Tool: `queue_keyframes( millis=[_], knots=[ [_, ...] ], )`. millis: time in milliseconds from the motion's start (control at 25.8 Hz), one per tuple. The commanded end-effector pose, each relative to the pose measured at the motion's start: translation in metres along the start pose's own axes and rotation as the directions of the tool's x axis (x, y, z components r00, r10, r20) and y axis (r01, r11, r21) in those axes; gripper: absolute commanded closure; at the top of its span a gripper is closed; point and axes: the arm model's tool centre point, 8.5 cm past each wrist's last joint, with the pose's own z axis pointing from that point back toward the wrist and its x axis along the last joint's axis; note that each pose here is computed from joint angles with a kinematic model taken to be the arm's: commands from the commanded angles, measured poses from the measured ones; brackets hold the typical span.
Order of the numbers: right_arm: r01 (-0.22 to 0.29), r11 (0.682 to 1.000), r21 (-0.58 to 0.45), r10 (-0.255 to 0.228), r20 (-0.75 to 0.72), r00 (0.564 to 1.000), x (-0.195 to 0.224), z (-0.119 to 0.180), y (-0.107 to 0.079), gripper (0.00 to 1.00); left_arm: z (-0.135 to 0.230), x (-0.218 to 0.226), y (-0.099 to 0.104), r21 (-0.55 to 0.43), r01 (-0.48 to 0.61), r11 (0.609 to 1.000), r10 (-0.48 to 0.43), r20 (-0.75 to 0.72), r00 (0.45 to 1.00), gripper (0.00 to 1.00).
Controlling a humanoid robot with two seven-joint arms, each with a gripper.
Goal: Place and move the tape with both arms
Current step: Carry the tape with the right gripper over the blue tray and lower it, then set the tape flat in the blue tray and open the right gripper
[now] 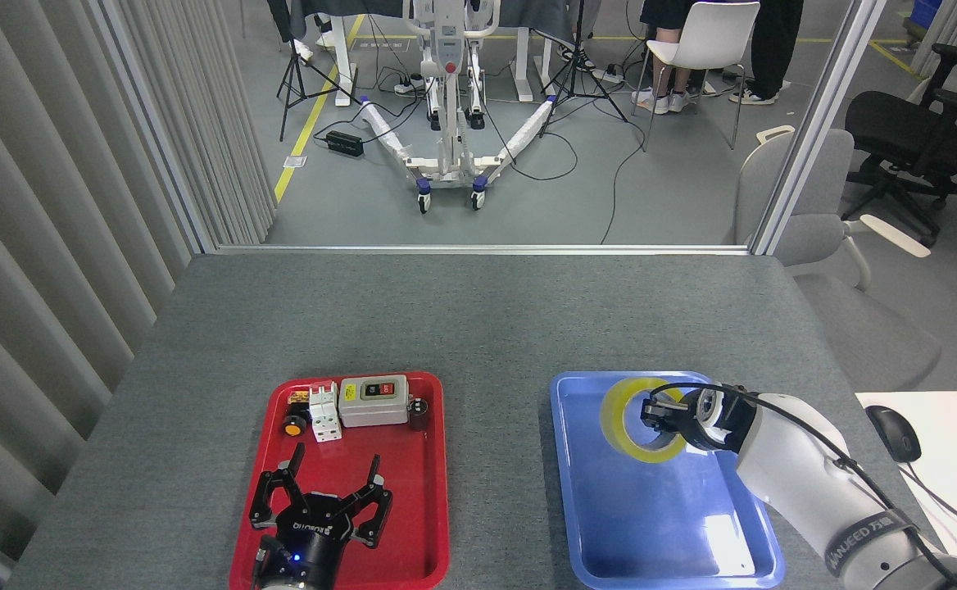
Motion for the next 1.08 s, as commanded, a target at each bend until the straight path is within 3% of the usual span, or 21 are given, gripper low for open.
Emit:
queue_keyframes(
  millis=[0,116,775,1046],
  knots=[
    [0.003,1.0,-0.009,-0.003,-0.001,1.0,-0.0013,-0.0013,0.0014,0.66,0.0035,-0.0012,0.0039,0.013,0.002,1.0,-0.002,-0.005,1.0,0.0],
    [0.004,1.0,-0.005,-0.004,-0.003,1.0,-0.0016,-0.0027,0.0039,0.58,0.0043,-0.0022,0.0106,0.033,0.003,0.999,-0.003,-0.006,1.0,0.0],
    [0.003,1.0,-0.005,-0.003,-0.006,1.0,-0.0031,-0.0049,0.0078,0.58,0.0044,-0.0087,0.0089,0.028,0.021,0.999,-0.021,-0.014,1.0,0.0],
    [0.004,1.0,-0.005,-0.004,-0.007,1.0,-0.0035,-0.0051,0.008,0.5,0.005,-0.0086,0.0083,0.027,0.021,0.999,-0.021,-0.014,1.0,0.0]
  ],
)
